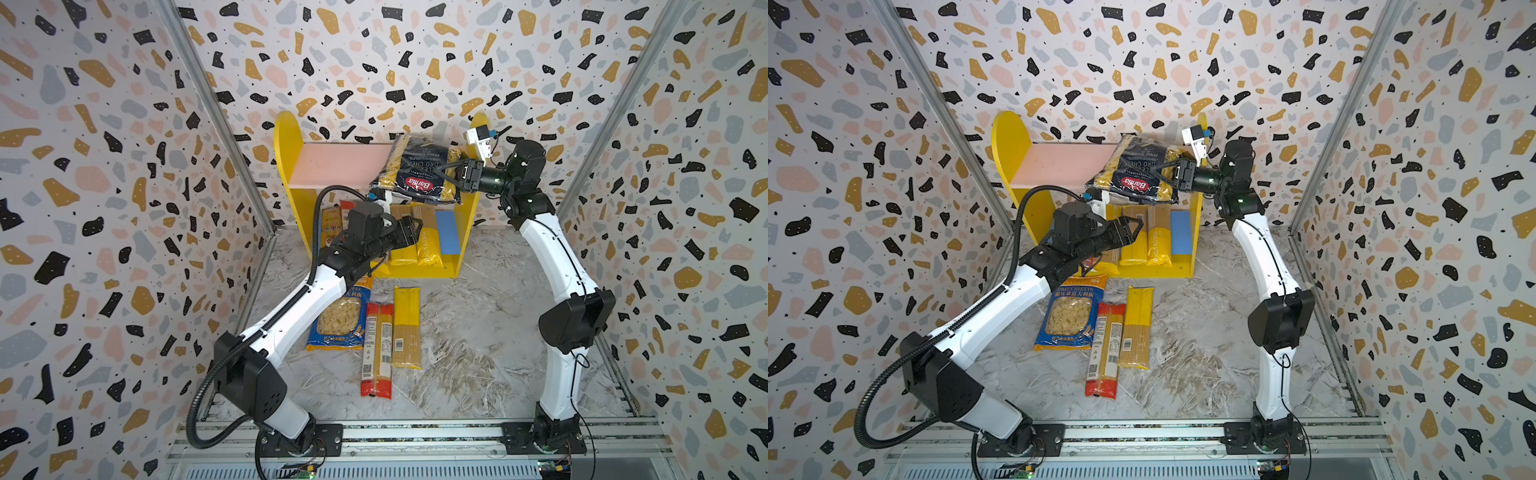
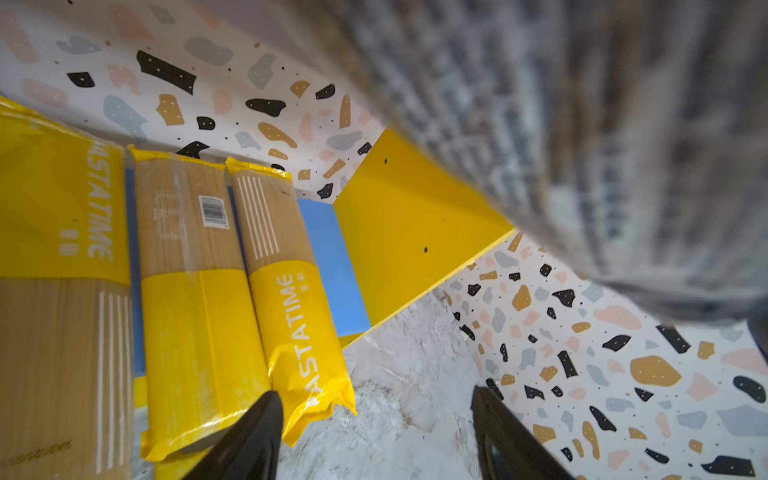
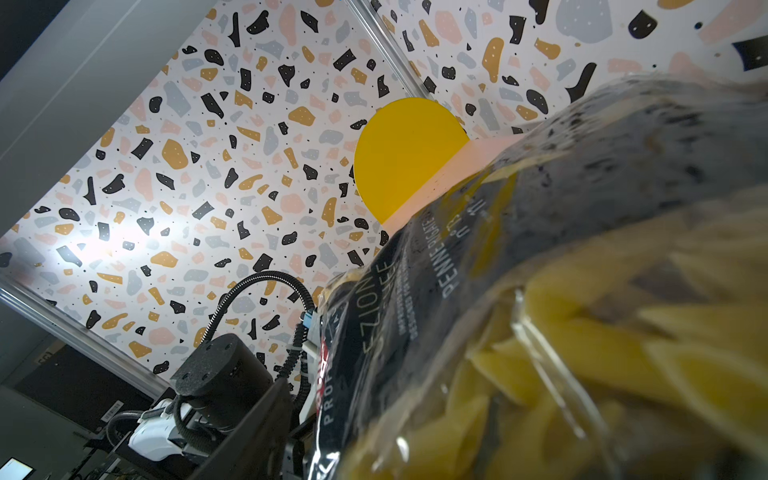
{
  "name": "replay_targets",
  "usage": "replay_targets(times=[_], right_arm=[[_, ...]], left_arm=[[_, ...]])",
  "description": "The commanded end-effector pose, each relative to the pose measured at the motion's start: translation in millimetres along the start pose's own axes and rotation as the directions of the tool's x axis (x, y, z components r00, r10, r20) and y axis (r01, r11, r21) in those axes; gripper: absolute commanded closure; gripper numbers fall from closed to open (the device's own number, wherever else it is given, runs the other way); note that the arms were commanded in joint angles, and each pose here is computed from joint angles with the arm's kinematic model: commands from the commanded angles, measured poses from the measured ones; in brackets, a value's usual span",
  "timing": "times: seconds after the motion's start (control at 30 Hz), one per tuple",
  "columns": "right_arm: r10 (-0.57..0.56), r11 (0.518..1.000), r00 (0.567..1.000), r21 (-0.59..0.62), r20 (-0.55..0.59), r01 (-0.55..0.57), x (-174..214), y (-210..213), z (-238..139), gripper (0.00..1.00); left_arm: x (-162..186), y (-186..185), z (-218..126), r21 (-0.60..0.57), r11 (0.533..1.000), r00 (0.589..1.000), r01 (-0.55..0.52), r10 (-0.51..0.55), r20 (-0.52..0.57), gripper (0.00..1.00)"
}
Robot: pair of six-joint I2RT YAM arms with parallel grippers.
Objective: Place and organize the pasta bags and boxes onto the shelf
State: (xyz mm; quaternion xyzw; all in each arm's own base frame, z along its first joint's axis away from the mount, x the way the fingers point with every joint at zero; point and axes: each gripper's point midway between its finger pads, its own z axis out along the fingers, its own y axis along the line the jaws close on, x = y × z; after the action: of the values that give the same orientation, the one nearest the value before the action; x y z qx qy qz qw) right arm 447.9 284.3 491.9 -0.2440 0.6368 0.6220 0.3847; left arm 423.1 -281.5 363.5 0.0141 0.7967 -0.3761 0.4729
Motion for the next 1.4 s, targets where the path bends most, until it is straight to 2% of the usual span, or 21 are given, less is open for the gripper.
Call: replay_targets(times=[0.0, 0.13, 0.43, 0.73, 0.93, 1.2, 1.37], right_arm=[[-0.174, 0.983, 0.983, -0.053, 0.055, 0.177, -24, 68, -18, 0.33], [-0.175, 0.983, 0.983, -0.043, 0.060, 0.178, -24, 67, -22, 0.33], [-0.168, 0.986, 0.985, 0.011, 0.047, 0.168, -2, 60, -31, 0.29], [-0.208, 0.963, 0.978, 0.180, 0.032, 0.199, 21, 58, -52, 0.27], [-0.187, 0.935, 0.982, 0.310, 0.022, 0.171, 46, 41, -64, 0.26], [-0.105, 0.964, 0.994, 0.248, 0.022, 0.097, 63, 29, -40, 0.26], [-0.081, 0.968, 0.996, 0.241, 0.034, 0.070, 64, 25, -18, 0.33]], left_arm=[[-38, -32, 4, 0.107, 0.994, 0.995, -0.001, -0.009, 0.095, 0.32], [-34, -48, 8, 0.143, 0.990, 0.996, -0.006, -0.007, 0.085, 0.33], [-25, -52, 17, 0.147, 0.989, 0.999, -0.011, 0.003, 0.054, 0.34], [-13, -52, 26, 0.147, 0.989, 1.000, -0.018, 0.016, 0.016, 0.36], [-13, -56, 29, 0.150, 0.988, 1.000, -0.029, 0.028, 0.008, 0.36], [-7, -60, 31, 0.163, 0.986, 0.999, -0.030, 0.031, -0.008, 0.38], [-4, -61, 28, 0.167, 0.985, 0.999, -0.034, 0.037, -0.012, 0.37]])
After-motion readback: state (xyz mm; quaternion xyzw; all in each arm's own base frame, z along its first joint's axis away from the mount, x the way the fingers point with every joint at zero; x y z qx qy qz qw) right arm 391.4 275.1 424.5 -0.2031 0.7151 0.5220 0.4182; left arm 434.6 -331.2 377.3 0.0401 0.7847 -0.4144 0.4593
